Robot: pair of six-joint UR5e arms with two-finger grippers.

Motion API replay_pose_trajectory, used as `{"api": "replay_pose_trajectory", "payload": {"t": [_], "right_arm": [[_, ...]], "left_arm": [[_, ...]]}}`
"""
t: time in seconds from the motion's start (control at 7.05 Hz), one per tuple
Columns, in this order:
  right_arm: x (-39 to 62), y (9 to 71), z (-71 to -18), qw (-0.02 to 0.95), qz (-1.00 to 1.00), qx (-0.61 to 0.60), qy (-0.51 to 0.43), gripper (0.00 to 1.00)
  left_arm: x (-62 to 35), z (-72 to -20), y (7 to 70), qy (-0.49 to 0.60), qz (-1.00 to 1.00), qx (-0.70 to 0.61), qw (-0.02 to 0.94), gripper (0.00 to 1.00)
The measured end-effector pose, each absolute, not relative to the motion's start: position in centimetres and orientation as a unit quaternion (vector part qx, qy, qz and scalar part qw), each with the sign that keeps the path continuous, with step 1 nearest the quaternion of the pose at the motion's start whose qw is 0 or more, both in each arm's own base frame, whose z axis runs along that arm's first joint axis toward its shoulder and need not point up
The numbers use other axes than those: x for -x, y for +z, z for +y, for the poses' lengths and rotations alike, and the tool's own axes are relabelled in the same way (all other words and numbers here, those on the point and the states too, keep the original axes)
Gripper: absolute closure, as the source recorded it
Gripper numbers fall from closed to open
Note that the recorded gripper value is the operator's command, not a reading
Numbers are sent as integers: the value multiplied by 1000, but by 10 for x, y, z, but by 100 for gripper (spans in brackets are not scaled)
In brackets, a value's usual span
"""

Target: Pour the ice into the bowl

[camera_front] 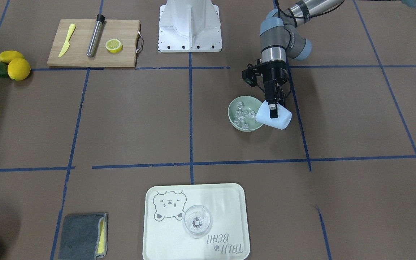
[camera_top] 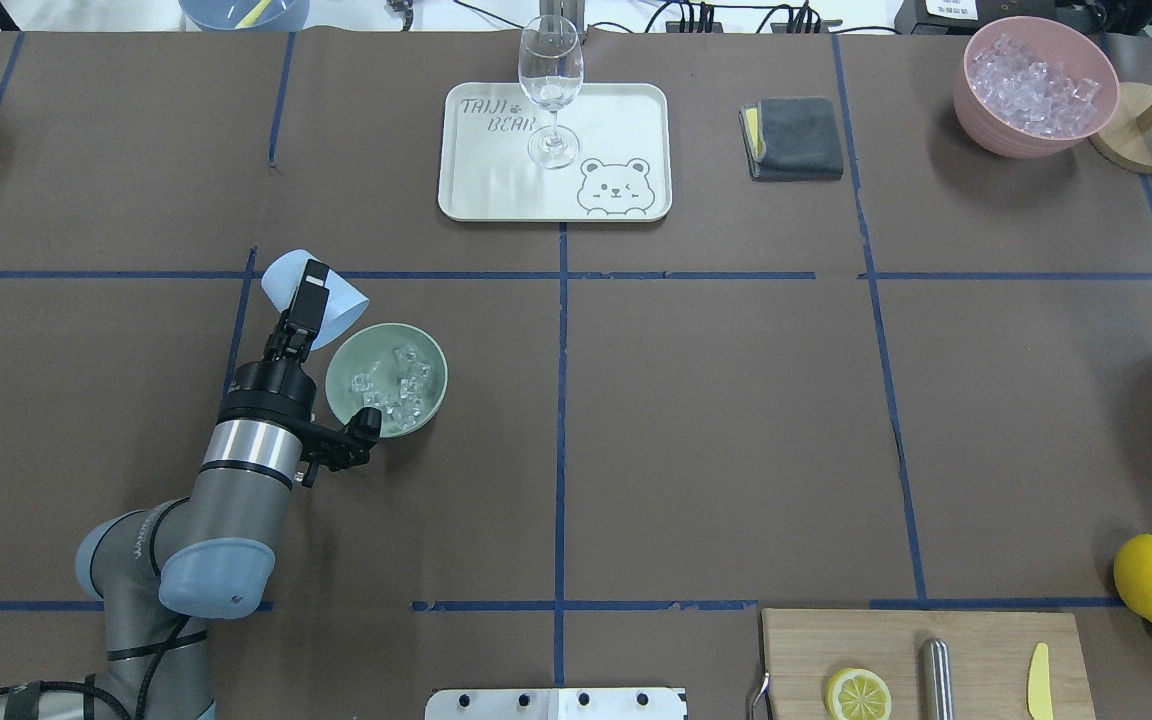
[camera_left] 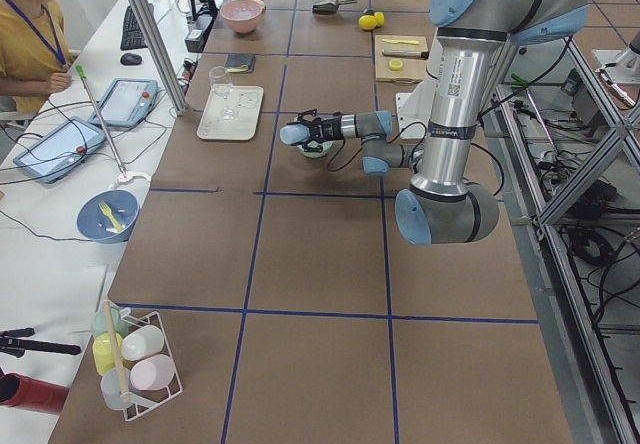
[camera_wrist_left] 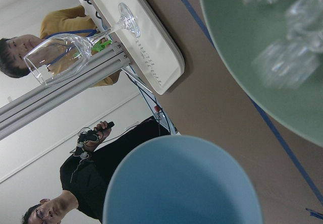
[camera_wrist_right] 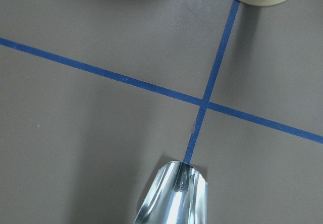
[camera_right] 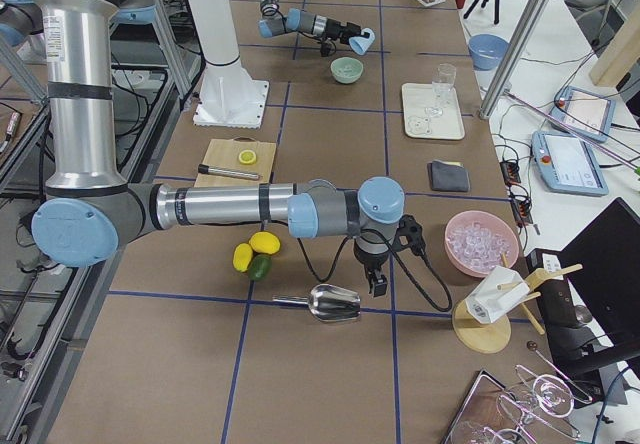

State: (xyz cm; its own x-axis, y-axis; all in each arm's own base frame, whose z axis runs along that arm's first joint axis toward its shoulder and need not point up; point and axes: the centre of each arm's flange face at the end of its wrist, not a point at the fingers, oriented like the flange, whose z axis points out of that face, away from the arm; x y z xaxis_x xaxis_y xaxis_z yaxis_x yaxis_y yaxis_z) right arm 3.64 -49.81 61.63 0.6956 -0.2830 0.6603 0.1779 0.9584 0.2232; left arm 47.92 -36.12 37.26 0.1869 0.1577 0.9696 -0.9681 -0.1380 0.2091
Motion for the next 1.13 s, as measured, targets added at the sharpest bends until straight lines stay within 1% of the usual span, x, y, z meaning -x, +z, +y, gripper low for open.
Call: {"api": "replay_pose_trajectory", "payload": {"t": [0.57,0.85,1.13], "right_arm": [[-38,616,-498,918,-369,-72,-124,0],[-39,613,-497,918,-369,-75,-124,0],[-39,612,-494,918,-369,-76,-125,0]], "left_arm": [[-475,-360,364,510,-366,-556,546,100],[-452,-354,331,464,-335,-599,559,100],[-433,-351,319,391,-269,-654,590,100]]}}
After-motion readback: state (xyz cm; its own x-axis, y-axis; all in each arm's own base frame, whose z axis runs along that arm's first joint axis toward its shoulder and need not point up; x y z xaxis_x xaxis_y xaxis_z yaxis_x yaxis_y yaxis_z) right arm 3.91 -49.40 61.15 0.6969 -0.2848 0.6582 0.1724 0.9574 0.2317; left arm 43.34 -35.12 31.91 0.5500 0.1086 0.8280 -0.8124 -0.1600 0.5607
